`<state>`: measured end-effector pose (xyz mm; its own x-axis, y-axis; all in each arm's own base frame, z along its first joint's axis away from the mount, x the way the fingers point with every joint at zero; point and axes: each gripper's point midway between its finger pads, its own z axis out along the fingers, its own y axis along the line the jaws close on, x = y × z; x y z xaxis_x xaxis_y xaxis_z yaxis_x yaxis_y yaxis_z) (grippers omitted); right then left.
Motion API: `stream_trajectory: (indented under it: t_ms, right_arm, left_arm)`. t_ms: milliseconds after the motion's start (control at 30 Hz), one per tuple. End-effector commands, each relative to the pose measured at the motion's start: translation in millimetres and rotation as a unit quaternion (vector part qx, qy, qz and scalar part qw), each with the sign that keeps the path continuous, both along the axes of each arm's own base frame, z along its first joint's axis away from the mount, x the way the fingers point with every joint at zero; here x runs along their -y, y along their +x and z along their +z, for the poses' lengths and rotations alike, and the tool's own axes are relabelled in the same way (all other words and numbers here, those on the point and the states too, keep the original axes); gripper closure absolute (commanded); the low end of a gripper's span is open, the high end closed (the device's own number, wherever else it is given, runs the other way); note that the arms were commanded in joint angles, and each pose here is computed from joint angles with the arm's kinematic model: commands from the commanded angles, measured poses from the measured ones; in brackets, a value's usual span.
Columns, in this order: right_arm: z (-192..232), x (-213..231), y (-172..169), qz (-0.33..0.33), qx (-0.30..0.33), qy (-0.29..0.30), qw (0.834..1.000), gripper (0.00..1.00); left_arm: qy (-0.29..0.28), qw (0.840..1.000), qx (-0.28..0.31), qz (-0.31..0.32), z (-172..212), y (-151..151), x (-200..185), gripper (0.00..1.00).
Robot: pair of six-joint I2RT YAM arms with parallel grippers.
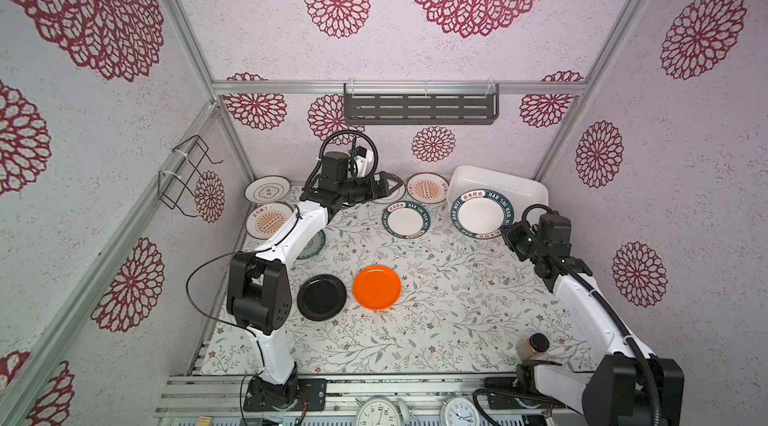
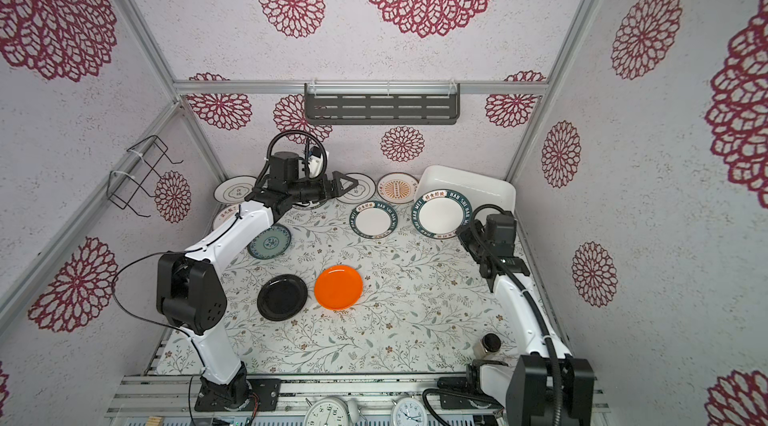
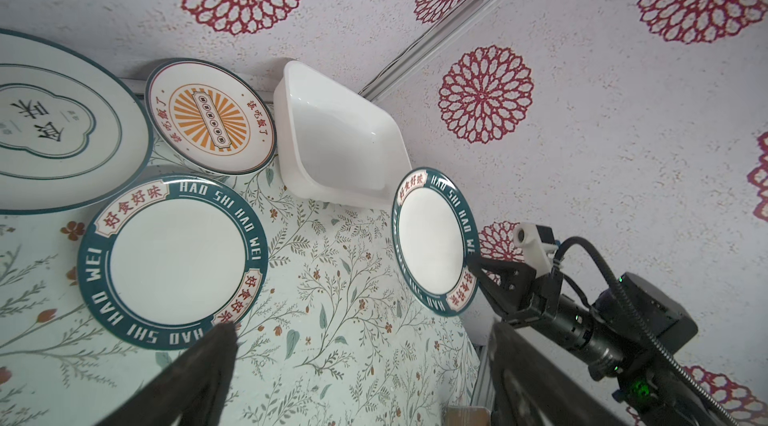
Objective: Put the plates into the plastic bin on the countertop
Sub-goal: 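Grip the green-rimmed plate edge with the right gripper and lift it, then lower the green-rimmed plate into the white bin and open the right gripper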
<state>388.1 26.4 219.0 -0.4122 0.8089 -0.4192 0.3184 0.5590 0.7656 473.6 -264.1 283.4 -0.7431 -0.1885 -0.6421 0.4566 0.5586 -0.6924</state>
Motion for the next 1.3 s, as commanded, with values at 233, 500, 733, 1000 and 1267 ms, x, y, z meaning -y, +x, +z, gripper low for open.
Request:
stream_trajectory:
  t_ms: [233,500,733,1000,1267]
  right_arm:
    - [28.3,39.4,100.2,-0.025,0.013,-0.102,0.994,1.00]
    - [-0.1,66.3,156.1,-0.015,-0.003,-0.128,0.992,1.00]
    - [-38.7,68.8,198.2,0.013,-0.019,-0.129,0.991,1.00]
    - [-75.5,61.5,228.8,0.041,-0.024,-0.110,0.993,1.00]
    - [-114.9,61.3,235.6,0.046,-0.066,-0.096,0.992,1.00]
  left_arm:
    - [0.060,0.993,0.028,0.098,8.6,6.6,-38.7,0.03]
    - [0.070,0.978,0.005,0.196,-2.6,19.5,-65.9,0.03]
    - [0.079,0.965,-0.007,0.251,-11.7,23.7,-82.3,0.03]
    - [0.078,0.954,-0.012,0.288,-19.3,29.4,-92.3,0.03]
    - [0.080,0.952,-0.020,0.295,-23.9,29.9,-89.7,0.03]
